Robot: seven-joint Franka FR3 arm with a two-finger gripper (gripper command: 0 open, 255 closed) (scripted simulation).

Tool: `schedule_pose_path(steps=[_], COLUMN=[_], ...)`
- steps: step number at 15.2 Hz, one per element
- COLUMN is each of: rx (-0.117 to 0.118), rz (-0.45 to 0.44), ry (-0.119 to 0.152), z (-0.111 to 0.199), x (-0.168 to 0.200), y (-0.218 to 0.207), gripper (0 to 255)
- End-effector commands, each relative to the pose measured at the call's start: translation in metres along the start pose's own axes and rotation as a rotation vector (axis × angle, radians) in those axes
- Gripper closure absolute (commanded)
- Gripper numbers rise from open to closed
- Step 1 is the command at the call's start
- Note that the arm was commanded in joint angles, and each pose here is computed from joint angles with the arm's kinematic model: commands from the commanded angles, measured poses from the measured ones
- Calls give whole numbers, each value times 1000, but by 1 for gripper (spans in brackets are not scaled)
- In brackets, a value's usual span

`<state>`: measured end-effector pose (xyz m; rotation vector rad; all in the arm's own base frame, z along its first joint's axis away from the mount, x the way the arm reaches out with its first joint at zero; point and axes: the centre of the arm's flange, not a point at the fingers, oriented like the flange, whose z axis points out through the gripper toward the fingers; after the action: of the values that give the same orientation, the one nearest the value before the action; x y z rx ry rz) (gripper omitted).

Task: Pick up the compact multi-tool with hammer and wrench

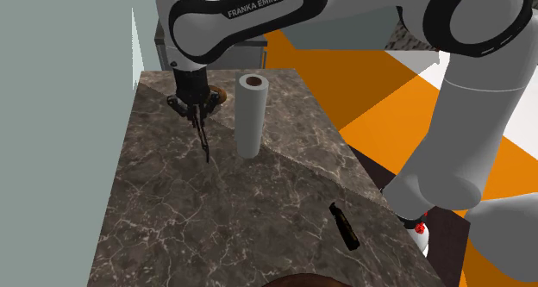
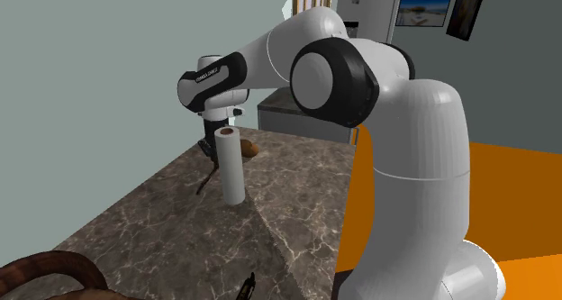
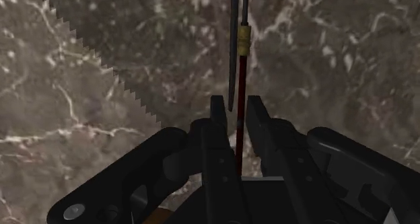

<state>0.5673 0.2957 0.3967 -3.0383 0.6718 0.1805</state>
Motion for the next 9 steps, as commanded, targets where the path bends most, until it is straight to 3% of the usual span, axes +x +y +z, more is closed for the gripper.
schedule_pose_path(steps=[1,9], rx=[-3,-3], rz=[1,1], ry=[-2,-2], z=[2,-9], x=[1,-1], y=[1,1], gripper=[255,255])
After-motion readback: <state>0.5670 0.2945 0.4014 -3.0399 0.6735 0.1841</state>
